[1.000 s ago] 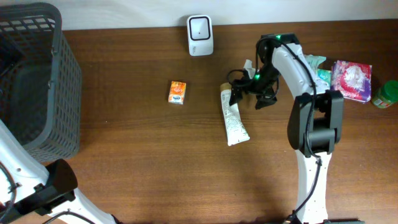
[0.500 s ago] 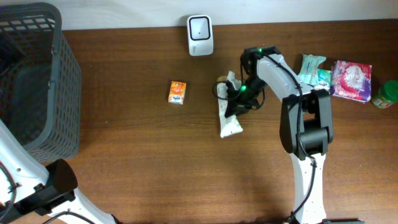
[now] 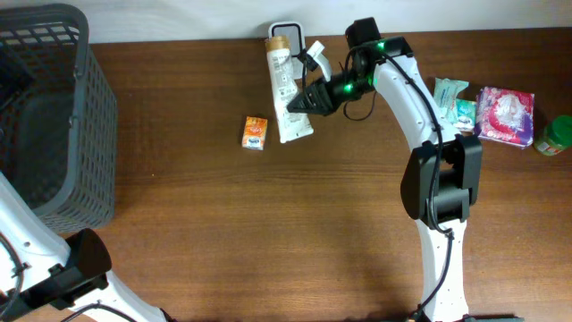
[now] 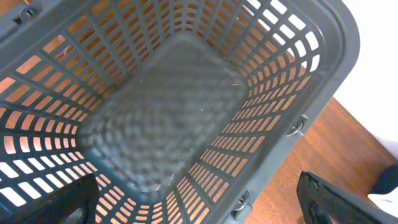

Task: Scan the item barcode

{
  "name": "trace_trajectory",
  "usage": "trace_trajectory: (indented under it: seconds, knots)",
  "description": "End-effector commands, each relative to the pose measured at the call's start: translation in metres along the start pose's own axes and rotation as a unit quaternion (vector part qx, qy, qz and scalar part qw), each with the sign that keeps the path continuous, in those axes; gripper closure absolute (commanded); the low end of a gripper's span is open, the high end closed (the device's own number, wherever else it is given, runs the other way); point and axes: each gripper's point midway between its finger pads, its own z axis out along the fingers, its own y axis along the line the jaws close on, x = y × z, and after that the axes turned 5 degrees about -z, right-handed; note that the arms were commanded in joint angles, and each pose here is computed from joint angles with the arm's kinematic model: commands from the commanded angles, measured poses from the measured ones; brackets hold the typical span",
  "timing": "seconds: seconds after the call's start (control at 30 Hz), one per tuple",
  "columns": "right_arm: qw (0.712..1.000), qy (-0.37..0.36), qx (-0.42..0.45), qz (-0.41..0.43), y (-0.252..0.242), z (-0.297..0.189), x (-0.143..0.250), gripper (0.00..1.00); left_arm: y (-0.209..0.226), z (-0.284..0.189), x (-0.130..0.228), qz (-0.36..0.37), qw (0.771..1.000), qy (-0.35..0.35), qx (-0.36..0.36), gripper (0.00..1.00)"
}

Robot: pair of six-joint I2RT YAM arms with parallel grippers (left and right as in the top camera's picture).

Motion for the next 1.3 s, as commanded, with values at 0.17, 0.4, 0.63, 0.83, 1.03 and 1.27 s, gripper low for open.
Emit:
trace_trajectory:
  seconds: [0.17,0.4,0.63,0.83,1.03,1.27]
  knots:
    - [0.998,-0.034,-0.032,-0.043,0.021,-0.004,-0.022,0.96,0.001,-0.003,-0.001,-0.004,1.000,-0.006,-0.001,0.01]
    - [0.998,-0.032,-0.030,-0.042,0.020,-0.004,-0.022,0.96,0.001,-0.003,-0.001,-0.004,1.000,-0.006,-0.001,0.01]
    - [0.970,0.104,0.182,0.120,-0.044,-0.019,0.036,0.96,0.001,-0.003,-0.001,-0.004,1.000,-0.006,-0.001,0.01]
    - [0.765,0.205,0.521,0.318,-0.096,-0.112,0.114,0.96,0.001,-0.003,-0.001,-0.004,1.000,-0.006,-0.001,0.01]
    - [0.685,0.297,0.579,0.327,-0.099,-0.134,0.172,0.96,0.001,-0.003,-0.001,-0.004,1.000,-0.006,-0.001,0.01]
    - [0.670,0.346,0.586,0.296,-0.082,-0.093,0.190,0.42,0.001,-0.003,-0.001,-0.004,1.000,-0.006,-0.001,0.01]
